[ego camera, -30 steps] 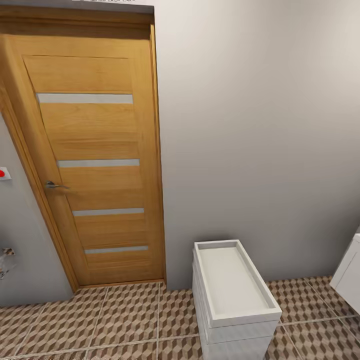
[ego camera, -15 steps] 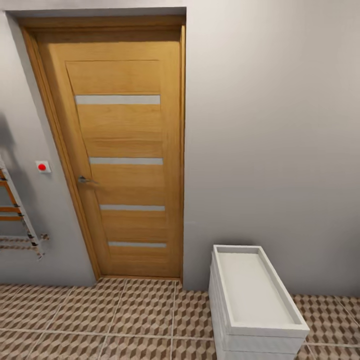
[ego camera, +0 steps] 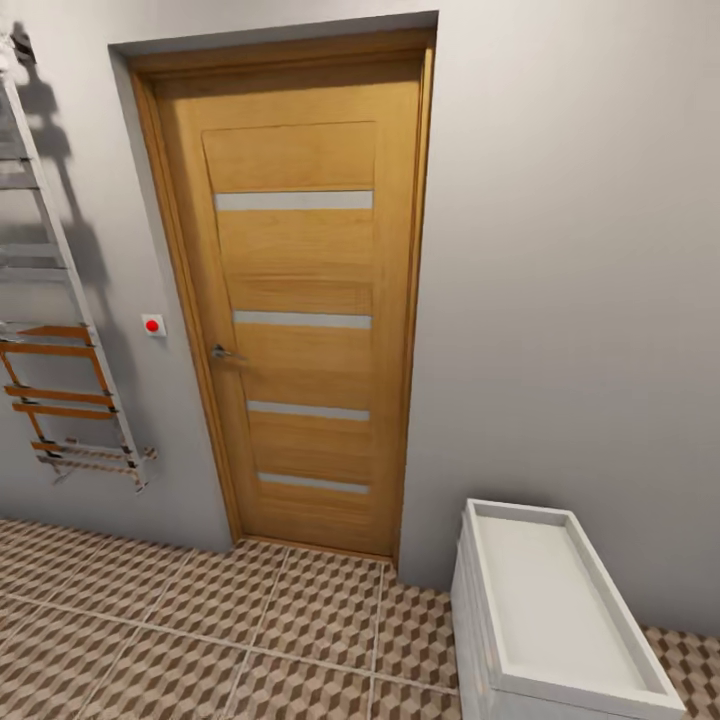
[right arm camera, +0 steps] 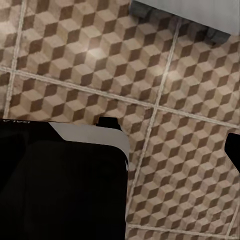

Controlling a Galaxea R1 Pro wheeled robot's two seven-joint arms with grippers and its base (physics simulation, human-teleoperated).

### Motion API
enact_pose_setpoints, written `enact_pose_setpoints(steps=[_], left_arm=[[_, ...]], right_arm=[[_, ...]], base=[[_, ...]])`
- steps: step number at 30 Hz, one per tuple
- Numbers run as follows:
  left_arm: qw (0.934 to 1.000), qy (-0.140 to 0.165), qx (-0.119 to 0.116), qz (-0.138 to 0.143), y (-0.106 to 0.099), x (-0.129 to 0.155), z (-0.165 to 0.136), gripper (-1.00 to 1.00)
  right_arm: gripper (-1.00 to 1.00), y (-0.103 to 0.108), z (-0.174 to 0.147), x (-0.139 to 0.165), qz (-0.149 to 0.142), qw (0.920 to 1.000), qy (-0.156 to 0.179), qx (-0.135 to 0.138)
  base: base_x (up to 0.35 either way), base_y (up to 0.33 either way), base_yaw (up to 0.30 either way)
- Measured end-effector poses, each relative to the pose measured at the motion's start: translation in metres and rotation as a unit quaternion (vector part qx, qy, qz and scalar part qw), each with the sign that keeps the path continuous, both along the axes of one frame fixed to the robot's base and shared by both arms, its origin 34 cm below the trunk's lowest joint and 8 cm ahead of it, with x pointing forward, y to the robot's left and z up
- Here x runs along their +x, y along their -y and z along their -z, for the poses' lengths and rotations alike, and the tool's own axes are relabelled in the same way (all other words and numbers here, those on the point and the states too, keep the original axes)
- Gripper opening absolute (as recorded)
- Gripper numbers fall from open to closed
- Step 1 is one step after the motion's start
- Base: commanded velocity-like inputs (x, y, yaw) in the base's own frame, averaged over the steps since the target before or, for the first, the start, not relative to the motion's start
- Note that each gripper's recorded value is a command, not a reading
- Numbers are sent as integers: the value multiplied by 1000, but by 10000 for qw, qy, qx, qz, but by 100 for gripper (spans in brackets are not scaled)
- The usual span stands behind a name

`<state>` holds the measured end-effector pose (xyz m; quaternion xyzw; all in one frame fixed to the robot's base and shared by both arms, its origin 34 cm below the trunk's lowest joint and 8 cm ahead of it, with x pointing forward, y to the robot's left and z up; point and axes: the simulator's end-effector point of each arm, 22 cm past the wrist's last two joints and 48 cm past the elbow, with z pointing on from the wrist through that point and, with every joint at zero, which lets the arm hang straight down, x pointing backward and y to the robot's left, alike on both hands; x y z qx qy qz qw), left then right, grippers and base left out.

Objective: Take the four mousetraps from the cabinet in the bathroom and place them on the bathroom floor. Make sure all four end up on the same floor surface, and ensure that at least two of them are either under or directly next to the same bathroom sink.

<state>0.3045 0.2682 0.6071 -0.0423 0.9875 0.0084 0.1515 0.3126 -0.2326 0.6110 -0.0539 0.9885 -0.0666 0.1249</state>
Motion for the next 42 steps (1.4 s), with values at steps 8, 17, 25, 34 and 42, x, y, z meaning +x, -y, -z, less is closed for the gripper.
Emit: enact_pose_setpoints(steps=[8,17,25,34,42], left_arm=[[10000,0,0,1,0,0,0,100],[10000,0,1,3,0,0,0,100],[10000,0,1,4,0,0,0,100],[10000,4,-53,-32,5,0,0,100],[9999,-3,-115,-57,13,0,0,100]], right_arm=[[100,0,0,0,5,10000,0,1],[100,0,0,0,13,10000,-1,1],[100,2,0,0,25,10000,0,-13],[100,1,0,-1,30,10000,-23,-13],[100,1,0,-2,35,10000,-45,-14]], base=[[0,0,285],[0,0,285],[0,0,285],[0,0,285],[0,0,285]])
